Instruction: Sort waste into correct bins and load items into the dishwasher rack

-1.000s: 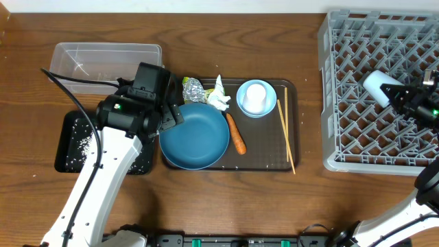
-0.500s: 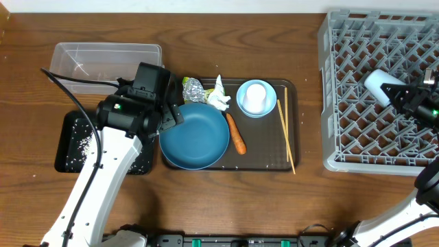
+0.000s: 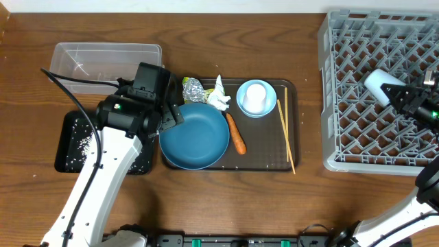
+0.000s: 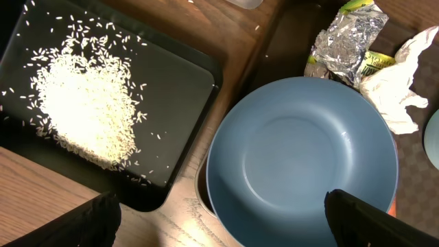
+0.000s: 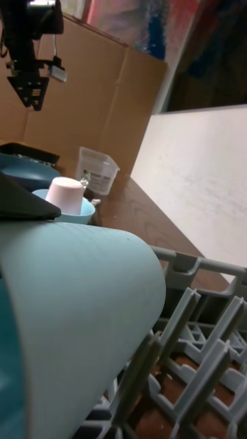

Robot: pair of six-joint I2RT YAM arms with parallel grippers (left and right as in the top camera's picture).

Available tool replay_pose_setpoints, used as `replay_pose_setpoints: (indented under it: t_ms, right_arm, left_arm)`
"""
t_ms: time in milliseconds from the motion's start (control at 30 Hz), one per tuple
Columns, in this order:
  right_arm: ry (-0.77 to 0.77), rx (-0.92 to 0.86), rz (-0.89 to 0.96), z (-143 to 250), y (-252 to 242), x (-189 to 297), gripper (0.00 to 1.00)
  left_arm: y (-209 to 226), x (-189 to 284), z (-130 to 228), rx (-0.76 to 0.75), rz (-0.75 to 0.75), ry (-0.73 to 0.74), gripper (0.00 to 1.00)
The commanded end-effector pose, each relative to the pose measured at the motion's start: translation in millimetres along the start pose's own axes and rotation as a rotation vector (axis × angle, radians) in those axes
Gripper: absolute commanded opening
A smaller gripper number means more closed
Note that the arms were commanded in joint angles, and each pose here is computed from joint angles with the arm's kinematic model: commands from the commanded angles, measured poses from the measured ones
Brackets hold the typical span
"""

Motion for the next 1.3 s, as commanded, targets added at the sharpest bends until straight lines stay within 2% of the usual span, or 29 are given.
replay_pose_setpoints:
  t_ms: [0, 433, 767, 1267]
  right_arm:
    - [0.013, -0.057, 0.055, 7.9, -24.0, -4.6, 0.02]
    - [0.005, -0.058, -0.017, -2.4, 2.5, -1.9, 0.01]
    - [0.021, -0.009, -0.152, -2.8, 25.5, -2.0, 0.02]
    - [0.060, 0.082, -0.128, -2.7, 26.8, -22.9, 0.02]
  left_arm:
    - [3.8, 2.0, -2.4, 0.004, -0.018, -0.013, 0.98]
    - [3.8, 2.0, -2.4, 0.004, -0.018, -0.013, 0.98]
    - [3.8, 2.0, -2.4, 0.004, -0.018, -0.013, 0.98]
    - [3.8, 2.0, -2.4, 0.004, -0.018, -0.013, 0.98]
Point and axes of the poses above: each gripper's point midway between its finger pads, its own x axis back along the fingers, its own y axis along the line the jaws close on, z = x × y, the point moved 5 cm from there along x, back along the fingers, and after that the axes turned 15 degrees about -x, right-handed, at the moved point
